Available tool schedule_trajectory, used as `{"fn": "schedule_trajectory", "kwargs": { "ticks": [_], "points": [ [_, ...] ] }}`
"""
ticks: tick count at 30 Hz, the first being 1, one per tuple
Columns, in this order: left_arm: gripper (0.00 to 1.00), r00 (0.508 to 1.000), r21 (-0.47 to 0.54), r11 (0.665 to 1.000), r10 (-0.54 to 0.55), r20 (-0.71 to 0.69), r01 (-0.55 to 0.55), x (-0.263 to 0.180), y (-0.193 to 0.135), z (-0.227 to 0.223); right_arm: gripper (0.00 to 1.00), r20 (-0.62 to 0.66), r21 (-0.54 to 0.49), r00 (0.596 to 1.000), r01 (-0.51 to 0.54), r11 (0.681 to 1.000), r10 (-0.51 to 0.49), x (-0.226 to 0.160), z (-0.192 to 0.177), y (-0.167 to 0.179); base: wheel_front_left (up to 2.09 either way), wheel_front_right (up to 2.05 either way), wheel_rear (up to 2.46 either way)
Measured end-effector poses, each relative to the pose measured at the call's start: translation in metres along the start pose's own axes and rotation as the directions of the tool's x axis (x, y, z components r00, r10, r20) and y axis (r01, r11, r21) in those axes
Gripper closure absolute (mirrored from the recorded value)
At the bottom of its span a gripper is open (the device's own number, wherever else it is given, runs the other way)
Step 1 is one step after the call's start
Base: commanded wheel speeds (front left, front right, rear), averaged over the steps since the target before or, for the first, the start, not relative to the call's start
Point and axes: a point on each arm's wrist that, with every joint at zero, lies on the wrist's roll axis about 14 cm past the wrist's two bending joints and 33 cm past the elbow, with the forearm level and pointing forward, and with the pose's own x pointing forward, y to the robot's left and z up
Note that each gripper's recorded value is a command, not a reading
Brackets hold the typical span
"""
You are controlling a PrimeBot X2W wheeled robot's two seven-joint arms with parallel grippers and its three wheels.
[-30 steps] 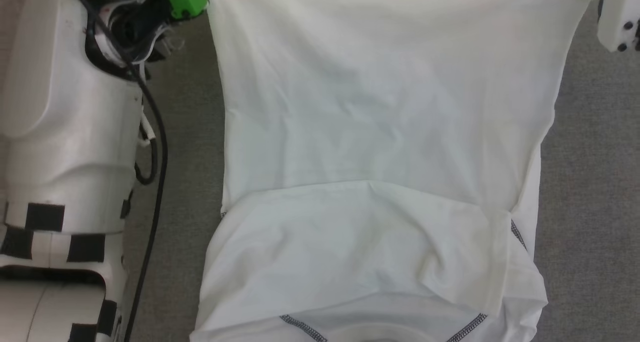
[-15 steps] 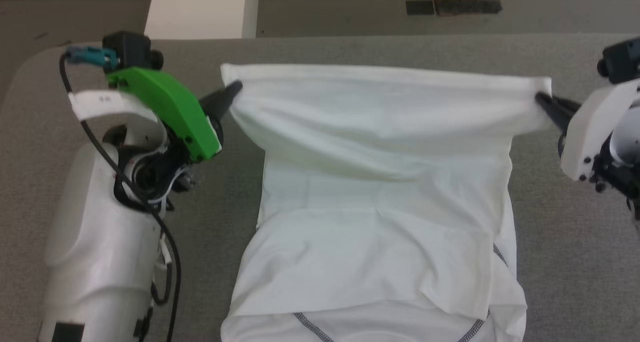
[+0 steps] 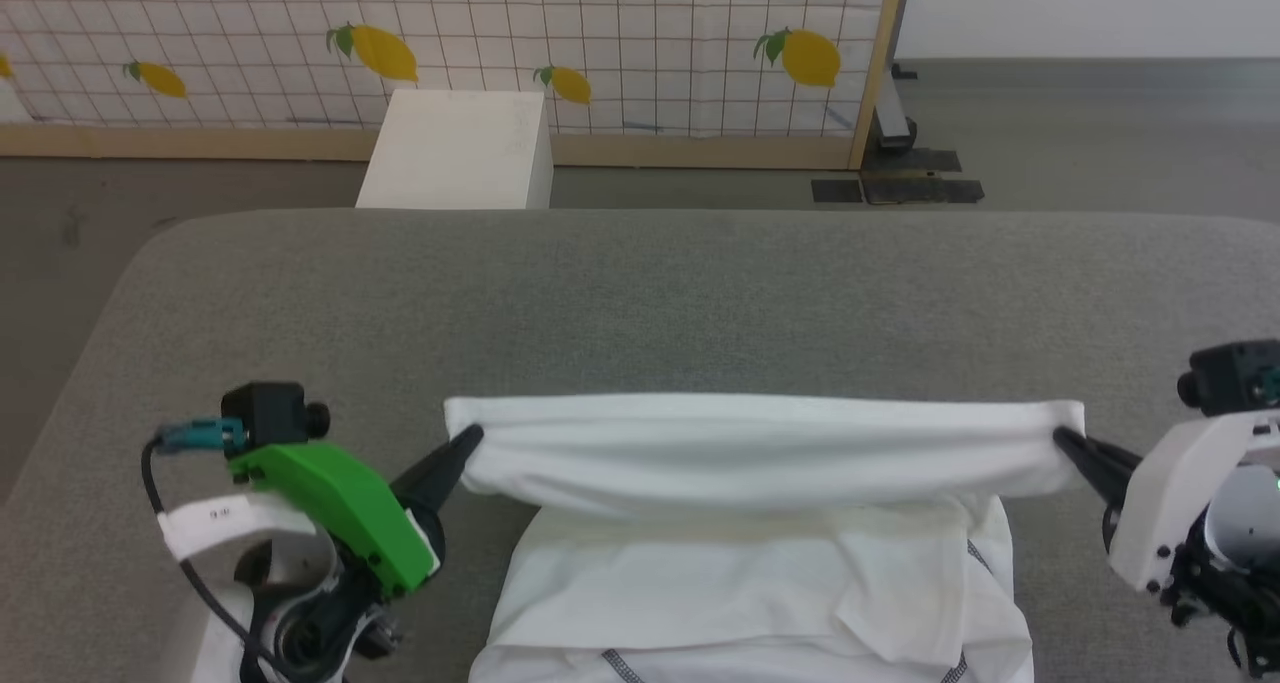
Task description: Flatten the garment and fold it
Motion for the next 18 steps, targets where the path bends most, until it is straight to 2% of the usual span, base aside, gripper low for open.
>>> {"fn": "schedule_trajectory", "kwargs": {
  "ticks": [9,13,18],
  "points": [
    [1.00,0.999,-0.093,0.994,0.052,-0.005,-0.052,-0.021,0.021,-0.049,1.00,-0.154,0.092,0.988,0.037,0.995,-0.022,-0.025,-0.070,-0.001,0.00,0.00,0.00],
    [1.00,0.997,-0.161,0.984,0.070,-0.045,-0.076,-0.027,0.027,-0.071,1.00,-0.231,0.117,0.972,0.061,0.991,-0.033,-0.036,-0.098,-0.003,0.00,0.00,0.00],
    [1.00,0.982,-0.230,0.960,0.126,-0.141,-0.157,-0.041,0.041,-0.102,1.00,-0.304,0.139,0.952,0.088,0.986,-0.042,-0.048,-0.125,-0.004,0.00,0.00,0.00]
  ]
}}
